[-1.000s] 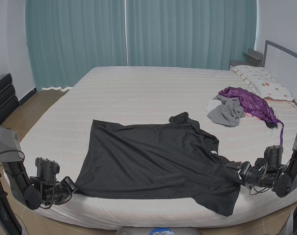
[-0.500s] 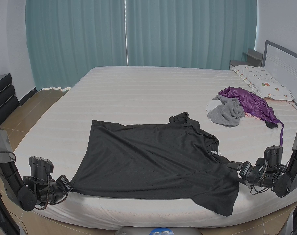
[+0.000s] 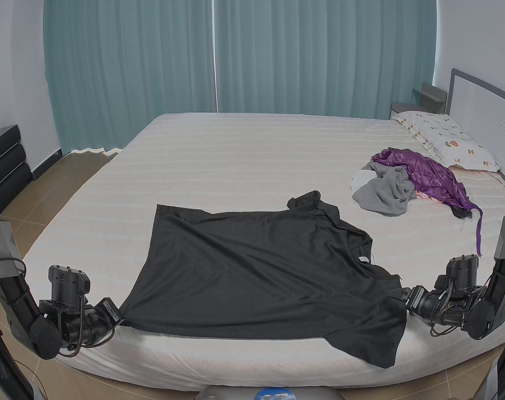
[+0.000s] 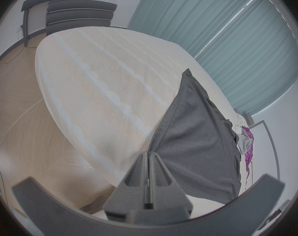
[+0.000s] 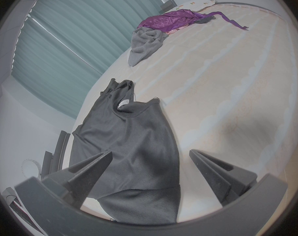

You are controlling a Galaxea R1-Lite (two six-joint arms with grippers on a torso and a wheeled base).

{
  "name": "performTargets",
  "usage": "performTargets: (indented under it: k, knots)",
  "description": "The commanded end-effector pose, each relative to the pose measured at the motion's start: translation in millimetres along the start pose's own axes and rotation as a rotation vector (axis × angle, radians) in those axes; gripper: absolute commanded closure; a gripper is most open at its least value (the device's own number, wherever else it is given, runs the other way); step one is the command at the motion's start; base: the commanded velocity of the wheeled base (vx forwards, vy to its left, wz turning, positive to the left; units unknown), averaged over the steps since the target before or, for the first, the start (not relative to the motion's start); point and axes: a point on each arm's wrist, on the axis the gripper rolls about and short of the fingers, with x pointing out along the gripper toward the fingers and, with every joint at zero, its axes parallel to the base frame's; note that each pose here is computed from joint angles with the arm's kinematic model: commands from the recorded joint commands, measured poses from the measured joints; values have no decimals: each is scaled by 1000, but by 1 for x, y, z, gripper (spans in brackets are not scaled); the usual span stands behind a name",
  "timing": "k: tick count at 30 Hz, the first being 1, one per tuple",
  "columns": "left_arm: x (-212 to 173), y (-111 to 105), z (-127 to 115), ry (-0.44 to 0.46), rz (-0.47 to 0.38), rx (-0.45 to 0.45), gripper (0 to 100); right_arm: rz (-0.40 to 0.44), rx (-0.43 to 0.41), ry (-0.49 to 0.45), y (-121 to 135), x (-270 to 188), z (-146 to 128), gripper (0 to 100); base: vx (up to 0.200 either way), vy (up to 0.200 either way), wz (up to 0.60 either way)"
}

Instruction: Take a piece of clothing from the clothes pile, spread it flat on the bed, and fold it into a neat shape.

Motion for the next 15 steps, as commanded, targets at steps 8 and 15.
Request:
performTargets:
  k: [8, 15]
  knots:
    - [1, 0, 0, 3, -2, -1, 100, -7, -15, 50, -2, 10, -11, 100, 0, 0, 0]
    - [1, -1, 1, 0, -8, -4, 100, 23, -13, 18, 2, 13, -6, 100, 0, 0, 0]
